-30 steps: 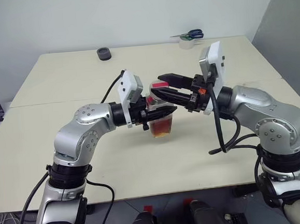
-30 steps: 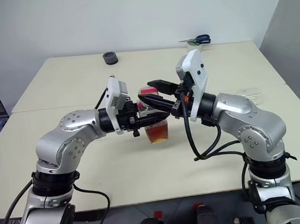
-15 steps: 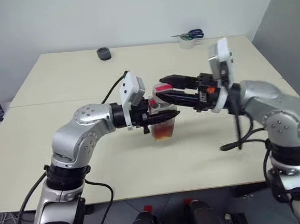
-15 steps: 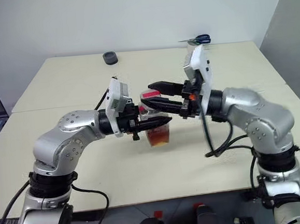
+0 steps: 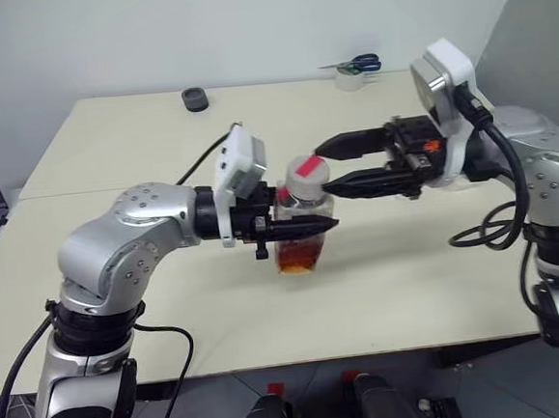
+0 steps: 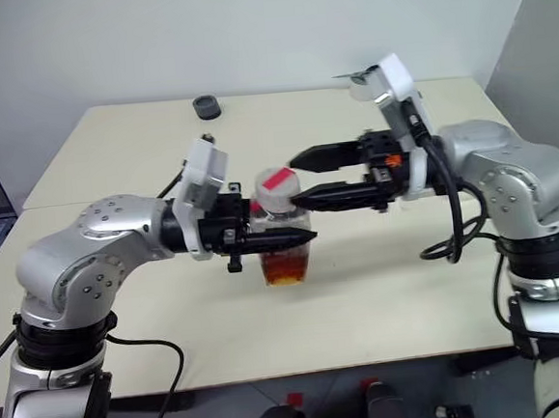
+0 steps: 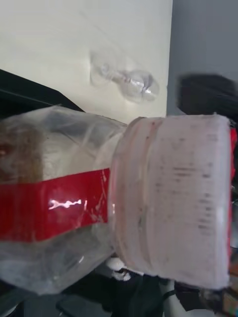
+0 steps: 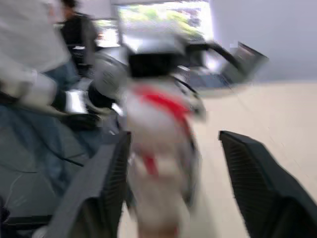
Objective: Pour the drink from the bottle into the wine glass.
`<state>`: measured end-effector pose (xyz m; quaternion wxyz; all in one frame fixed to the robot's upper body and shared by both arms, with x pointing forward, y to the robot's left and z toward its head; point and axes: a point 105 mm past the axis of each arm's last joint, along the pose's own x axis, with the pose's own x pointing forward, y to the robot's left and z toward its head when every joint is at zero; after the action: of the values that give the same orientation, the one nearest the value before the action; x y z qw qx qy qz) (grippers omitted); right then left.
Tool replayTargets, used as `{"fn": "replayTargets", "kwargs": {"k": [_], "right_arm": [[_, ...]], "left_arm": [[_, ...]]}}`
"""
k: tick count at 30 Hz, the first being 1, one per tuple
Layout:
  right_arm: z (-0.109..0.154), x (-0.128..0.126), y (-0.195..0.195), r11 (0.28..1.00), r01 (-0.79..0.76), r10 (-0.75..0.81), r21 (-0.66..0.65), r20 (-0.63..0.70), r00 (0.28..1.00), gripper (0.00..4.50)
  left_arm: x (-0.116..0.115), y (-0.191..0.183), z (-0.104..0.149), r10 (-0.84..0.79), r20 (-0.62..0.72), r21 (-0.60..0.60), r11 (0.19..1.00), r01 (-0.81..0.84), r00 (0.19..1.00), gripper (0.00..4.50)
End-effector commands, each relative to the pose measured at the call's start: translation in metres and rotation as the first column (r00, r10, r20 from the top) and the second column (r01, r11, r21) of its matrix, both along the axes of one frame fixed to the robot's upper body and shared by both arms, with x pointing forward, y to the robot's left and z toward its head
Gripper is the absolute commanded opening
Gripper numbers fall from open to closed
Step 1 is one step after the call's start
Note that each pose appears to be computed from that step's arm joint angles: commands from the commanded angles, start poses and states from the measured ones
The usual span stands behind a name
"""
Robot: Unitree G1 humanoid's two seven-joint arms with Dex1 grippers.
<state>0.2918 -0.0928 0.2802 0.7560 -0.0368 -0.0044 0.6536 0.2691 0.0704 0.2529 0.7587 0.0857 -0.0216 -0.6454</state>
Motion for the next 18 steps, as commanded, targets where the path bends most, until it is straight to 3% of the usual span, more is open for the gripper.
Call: {"fn": "replayTargets", "kwargs": {"k": [1, 5, 11, 18], "right_arm": [[0.012, -0.013, -0.013, 0.994, 0.104, -0.106, 0.030, 0.055, 0.993, 4.47], [0.012, -0.019, -0.007, 0.970, 0.230, -0.236, 0.079, 0.082, 0.968, 4.47], [0.017, -0.025, 0.031, 0.951, 0.246, -0.266, 0.185, 0.093, 0.959, 4.47], [0.017, -0.020, 0.044, 0.930, 0.277, -0.300, 0.244, 0.063, 0.952, 4.47]], "left_arm": [[0.004, 0.004, 0.005, 0.069, 0.052, -0.050, 0.997, -0.066, 0.996, 1.74], [0.014, 0.006, 0.001, 0.135, 0.052, -0.081, 0.988, -0.130, 0.990, 1.74], [0.024, -0.001, 0.000, 0.134, 0.053, -0.096, 0.987, -0.129, 0.990, 1.74], [0.024, -0.003, -0.002, 0.125, 0.061, -0.092, 0.989, -0.120, 0.990, 1.74]]}}
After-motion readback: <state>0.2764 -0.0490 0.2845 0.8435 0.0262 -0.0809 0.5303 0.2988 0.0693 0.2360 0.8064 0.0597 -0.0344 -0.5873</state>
